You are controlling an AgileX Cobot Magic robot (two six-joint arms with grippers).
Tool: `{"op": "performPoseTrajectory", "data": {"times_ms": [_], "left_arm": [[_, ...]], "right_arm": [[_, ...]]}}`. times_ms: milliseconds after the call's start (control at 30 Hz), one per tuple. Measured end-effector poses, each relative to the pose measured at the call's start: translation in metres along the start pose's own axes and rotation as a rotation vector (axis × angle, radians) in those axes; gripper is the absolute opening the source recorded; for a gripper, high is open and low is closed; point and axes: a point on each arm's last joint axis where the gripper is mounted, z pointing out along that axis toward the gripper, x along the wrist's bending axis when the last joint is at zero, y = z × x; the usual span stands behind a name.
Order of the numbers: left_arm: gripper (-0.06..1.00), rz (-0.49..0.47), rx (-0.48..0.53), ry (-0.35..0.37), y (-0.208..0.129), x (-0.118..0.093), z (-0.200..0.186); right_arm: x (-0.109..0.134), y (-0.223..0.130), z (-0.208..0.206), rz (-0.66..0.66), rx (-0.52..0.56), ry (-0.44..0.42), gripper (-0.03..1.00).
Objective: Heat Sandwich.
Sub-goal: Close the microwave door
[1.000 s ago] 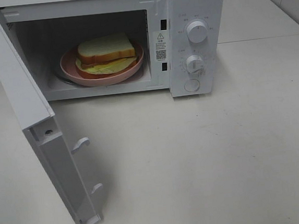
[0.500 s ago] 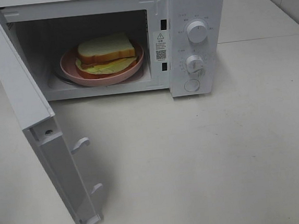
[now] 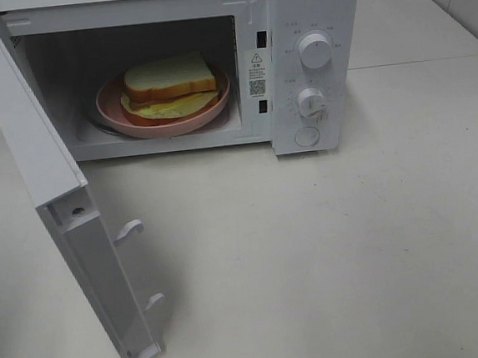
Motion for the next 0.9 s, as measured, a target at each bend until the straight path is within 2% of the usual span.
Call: {"op": "performPoseTrajectory", "data": {"times_ms": [600,900], "left_arm": [[0.00,-0.002,-0.218,0.034,-0.022,0.004,0.068],[0.00,0.022,-0.238,0.035,-0.028,0.004,0.096]], "right_arm": [[0.000,0.000,0.000,0.000,0.000,0.000,0.71],[0.000,0.000,0.000,0.000,0.000,0.000,0.71]]}}
